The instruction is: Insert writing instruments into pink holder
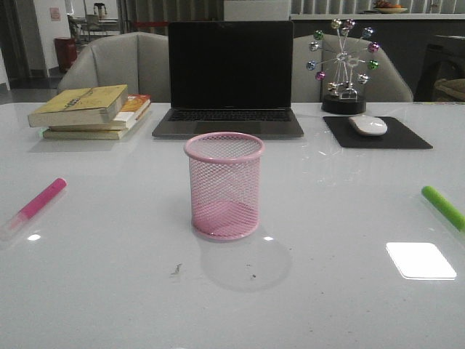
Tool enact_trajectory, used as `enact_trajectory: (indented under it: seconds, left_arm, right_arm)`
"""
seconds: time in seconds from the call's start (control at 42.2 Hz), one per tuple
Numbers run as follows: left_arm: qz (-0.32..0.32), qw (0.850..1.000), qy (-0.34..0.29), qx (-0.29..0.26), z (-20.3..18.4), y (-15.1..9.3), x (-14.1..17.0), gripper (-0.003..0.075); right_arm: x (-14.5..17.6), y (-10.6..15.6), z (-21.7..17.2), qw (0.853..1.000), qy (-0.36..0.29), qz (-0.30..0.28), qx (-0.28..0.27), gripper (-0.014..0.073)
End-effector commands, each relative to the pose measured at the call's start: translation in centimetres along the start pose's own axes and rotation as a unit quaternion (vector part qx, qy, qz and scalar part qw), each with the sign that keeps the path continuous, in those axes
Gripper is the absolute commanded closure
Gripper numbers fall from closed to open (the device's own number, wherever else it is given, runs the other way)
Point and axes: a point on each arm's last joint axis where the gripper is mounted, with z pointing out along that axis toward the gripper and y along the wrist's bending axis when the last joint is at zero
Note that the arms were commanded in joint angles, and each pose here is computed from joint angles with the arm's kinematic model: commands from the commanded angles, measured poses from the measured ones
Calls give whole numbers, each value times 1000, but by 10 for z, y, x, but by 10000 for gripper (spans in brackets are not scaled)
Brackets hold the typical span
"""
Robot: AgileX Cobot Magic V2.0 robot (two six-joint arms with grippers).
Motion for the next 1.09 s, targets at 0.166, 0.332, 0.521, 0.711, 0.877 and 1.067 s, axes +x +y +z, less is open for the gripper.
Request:
enact_trajectory:
  seconds: [0.166,0.332,0.521,0.711,0.877,1.067]
  left_arm:
    - [-1,998,-56,6,-2,-1,-10,627]
    - [-1,998,-56,6,-2,-1,-10,628]
    - [-1,998,-56,6,-2,-1,-10,627]
    - [0,998,-69,6,-2,-1,-12,628]
    - [1,994,-110,7,-6,-1,-35,628]
    - [0,986,-167,7,-20,-2,-98,627]
  right_arm:
    - [-14,0,-3,998,-63,0,2,538]
    - [-14,0,-3,998,-63,0,2,538]
    - [-14,0,-3,998,-63,0,2,538]
    - [-15,0,-3,998,-68,-12,3,538]
    - [-35,1,-7,996,-92,-12,2,538]
    - [-88,3,-21,990,-139,-31,4,538]
